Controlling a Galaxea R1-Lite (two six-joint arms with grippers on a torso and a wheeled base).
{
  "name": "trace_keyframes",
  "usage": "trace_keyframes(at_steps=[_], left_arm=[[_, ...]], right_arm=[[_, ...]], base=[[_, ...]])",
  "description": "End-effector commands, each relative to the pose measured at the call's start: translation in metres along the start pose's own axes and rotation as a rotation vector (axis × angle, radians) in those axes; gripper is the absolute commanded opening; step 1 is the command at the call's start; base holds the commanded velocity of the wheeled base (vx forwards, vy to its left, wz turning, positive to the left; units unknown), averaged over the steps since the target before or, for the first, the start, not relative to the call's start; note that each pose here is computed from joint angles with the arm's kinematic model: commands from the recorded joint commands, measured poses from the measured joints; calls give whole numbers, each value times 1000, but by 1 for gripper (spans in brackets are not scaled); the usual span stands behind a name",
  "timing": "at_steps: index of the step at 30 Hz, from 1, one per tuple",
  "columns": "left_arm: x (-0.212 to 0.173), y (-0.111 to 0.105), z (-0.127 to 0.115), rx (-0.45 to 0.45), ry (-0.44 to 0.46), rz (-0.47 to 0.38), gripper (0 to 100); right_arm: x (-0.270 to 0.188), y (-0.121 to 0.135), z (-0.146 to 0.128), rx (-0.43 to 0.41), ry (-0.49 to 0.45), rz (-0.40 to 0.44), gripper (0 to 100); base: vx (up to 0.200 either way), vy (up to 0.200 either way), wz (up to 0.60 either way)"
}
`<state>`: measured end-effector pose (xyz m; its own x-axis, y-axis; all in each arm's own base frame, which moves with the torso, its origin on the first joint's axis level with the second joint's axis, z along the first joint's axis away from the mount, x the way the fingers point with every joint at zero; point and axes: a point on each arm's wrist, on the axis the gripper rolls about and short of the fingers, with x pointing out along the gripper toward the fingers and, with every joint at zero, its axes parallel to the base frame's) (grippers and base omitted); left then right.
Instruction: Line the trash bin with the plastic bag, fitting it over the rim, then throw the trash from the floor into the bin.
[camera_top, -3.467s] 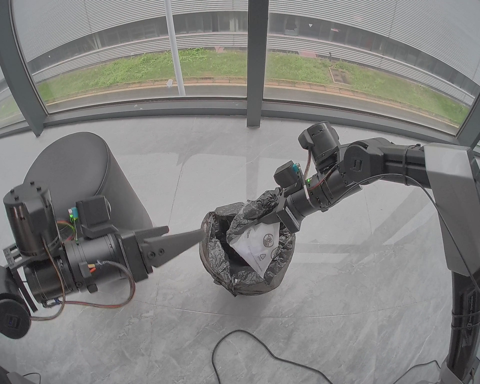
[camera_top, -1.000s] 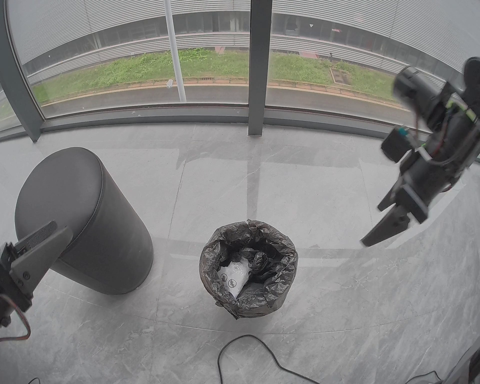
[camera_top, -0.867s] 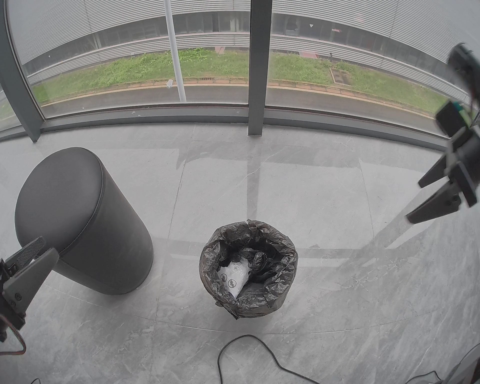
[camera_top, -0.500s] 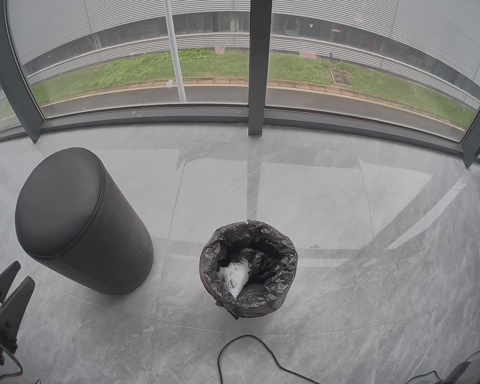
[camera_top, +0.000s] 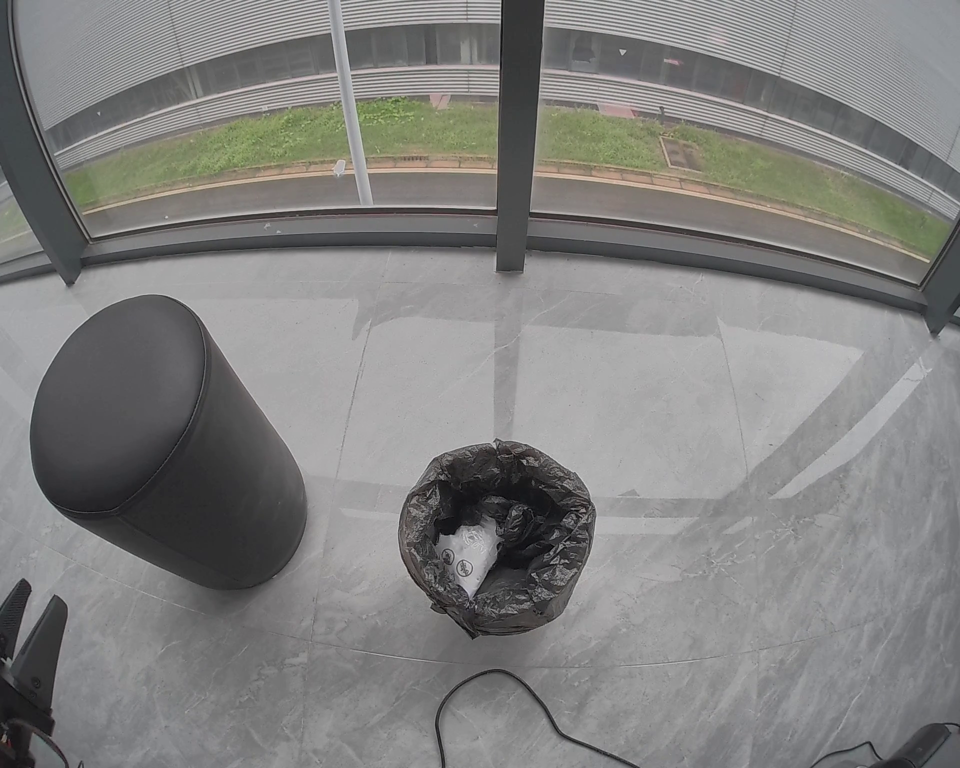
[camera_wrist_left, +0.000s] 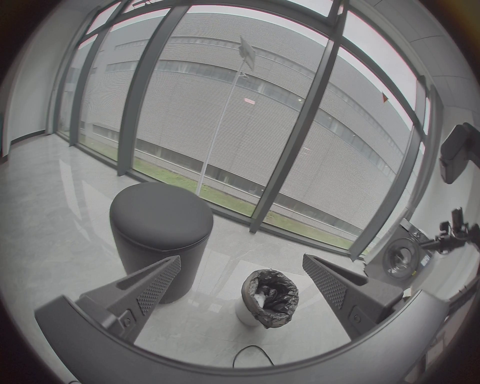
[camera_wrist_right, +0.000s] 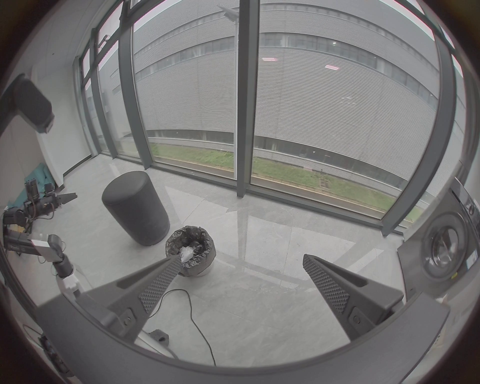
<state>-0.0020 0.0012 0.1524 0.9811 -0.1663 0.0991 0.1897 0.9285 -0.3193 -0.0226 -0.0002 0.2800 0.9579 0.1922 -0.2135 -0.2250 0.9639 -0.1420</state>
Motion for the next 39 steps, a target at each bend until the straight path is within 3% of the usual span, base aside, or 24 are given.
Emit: trace_keyframes(at_steps=[1,3,5,8,9,10,11,13,15,18,23,26,29,32,34,36,37,39], left_arm=[[-19,24,-58,-111,-86,542,100],[-19,23,-59,-91,-112,609,100],[-20,22,-59,-74,-115,594,100],[-19,18,-61,-20,-49,440,100],[-19,18,-61,-17,-45,431,100],[-18,16,-62,17,6,323,100],[-18,16,-62,17,6,323,100],[-18,15,-64,87,51,240,100],[-18,16,-64,166,55,279,100],[-19,19,-63,237,30,429,100],[-21,20,-63,252,51,499,100],[-21,20,-63,290,156,450,100],[-16,22,-61,287,240,343,100],[-18,23,-61,291,232,209,100],[-22,24,-62,263,183,182,100],[-22,25,-61,222,158,216,100],[-21,27,-61,163,100,330,100],[-22,29,-60,148,86,430,100]], right_arm=[[49,28,-188,212,-176,-228,100],[49,28,-188,238,-179,-223,100],[49,28,-188,238,-179,-223,100],[49,29,-188,151,-170,-227,100],[49,29,-188,146,-170,-228,100],[49,29,-188,81,-166,-232,100],[49,29,-188,81,-166,-232,100],[49,28,-188,46,-164,-235,100],[48,27,-189,97,-160,-282,100],[48,25,-189,161,-156,-386,100],[48,25,-189,146,-154,-380,100],[48,25,-189,148,-155,-378,100],[48,25,-189,147,-154,-376,100],[48,26,-189,165,-157,-353,100],[48,26,-190,194,-161,-339,100],[48,26,-191,205,-154,-326,100],[49,28,-194,199,-123,-297,100],[49,28,-195,180,-106,-287,100]], base=[[0,0,0],[0,0,0],[0,0,0],[0,0,0],[0,0,0],[0,0,0],[0,0,0],[0,0,0],[0,0,0],[0,0,0],[0,0,0],[0,0,0],[0,0,0],[0,0,0],[0,0,0],[0,0,0],[0,0,0],[0,0,0]])
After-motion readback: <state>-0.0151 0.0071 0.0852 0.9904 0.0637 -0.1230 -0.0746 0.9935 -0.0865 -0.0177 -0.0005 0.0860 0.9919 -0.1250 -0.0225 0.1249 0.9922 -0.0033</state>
